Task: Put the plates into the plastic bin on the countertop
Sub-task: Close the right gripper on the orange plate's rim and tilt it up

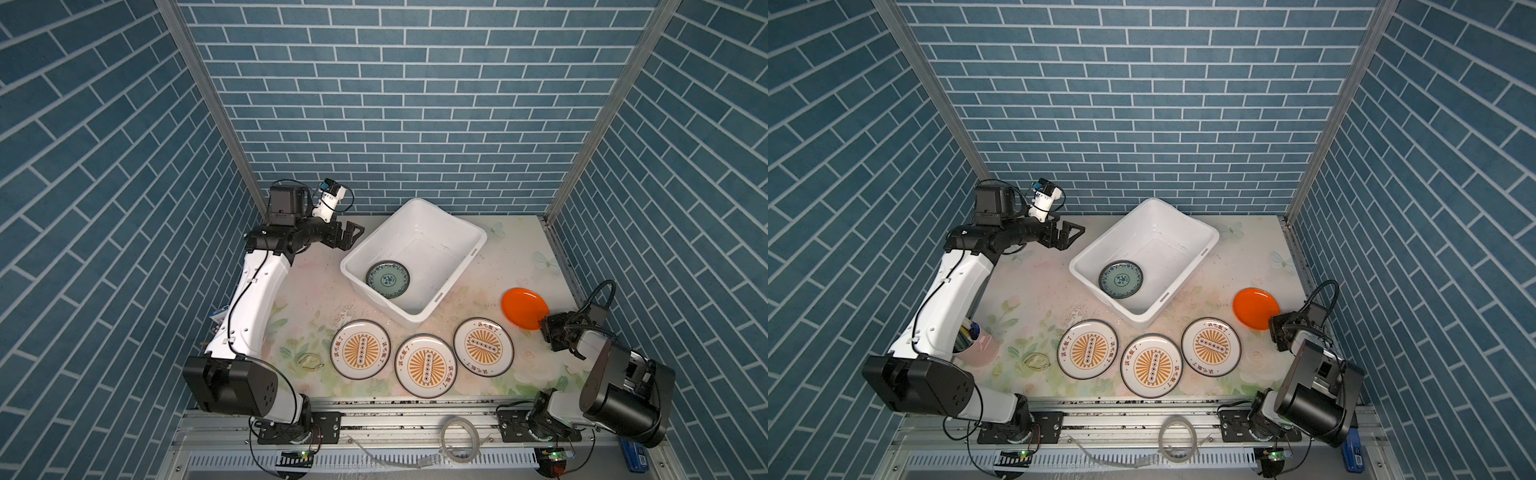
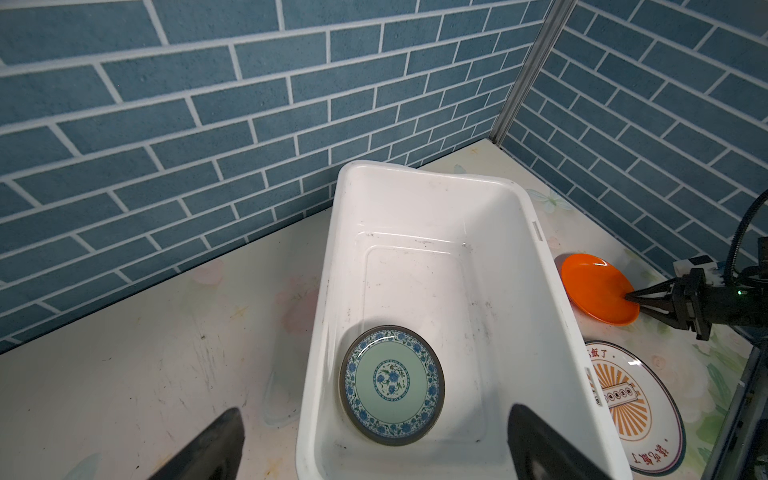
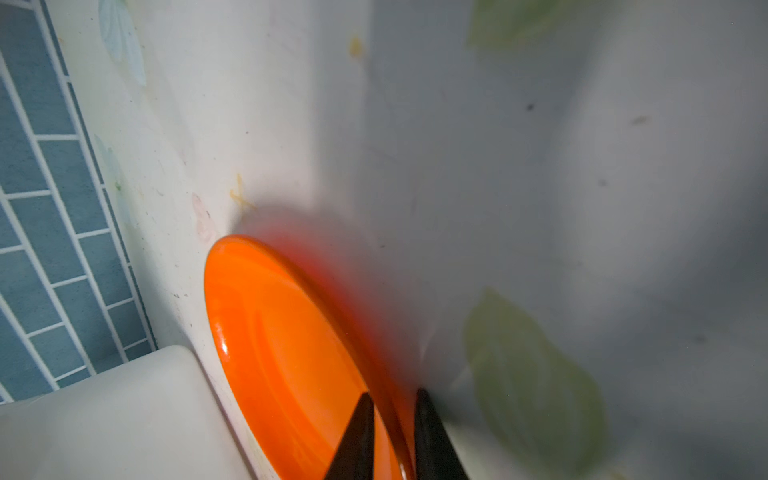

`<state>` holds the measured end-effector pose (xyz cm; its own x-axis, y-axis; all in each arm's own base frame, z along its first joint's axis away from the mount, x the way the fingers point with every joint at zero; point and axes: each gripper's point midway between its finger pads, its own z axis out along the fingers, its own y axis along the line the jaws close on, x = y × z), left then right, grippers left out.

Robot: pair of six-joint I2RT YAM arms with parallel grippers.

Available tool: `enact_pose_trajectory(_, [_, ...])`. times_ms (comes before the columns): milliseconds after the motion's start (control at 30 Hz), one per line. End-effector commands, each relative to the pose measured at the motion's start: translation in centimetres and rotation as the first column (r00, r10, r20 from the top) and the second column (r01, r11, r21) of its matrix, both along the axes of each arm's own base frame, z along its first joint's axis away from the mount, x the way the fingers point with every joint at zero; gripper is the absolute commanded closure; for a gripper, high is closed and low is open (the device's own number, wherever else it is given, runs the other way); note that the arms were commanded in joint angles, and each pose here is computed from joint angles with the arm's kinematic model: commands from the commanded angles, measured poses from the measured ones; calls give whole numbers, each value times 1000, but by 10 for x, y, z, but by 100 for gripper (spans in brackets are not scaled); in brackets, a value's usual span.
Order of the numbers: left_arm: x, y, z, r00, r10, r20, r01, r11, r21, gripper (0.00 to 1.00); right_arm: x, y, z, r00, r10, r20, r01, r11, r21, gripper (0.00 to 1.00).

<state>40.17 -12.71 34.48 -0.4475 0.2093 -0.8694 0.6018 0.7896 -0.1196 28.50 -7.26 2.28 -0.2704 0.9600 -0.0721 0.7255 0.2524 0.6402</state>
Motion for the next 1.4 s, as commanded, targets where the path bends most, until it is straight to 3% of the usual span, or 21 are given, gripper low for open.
enact_pose_trajectory(0, [-3,0,1,1000,0,5,0,1000,-1,1,-19,6,-23,996,-9,-90,12,999,31,76])
enact_pose_trajectory(200, [-3,0,-2,1000,0,0,0,1000,2,0,-20,7,-27,995,11,-95,-9,1000,22,75])
enact_pose_trajectory(733, [0,0,-3,1000,2,-10,-2,1000,-2,0,-11,8,-35,999,16,-51,-14,999,39,94])
enact_pose_trajectory(1367, [7,-1,4,1000,2,9,-2,1000,-1,1,22,-3,21,993,-1,118,-1,1000,12,100])
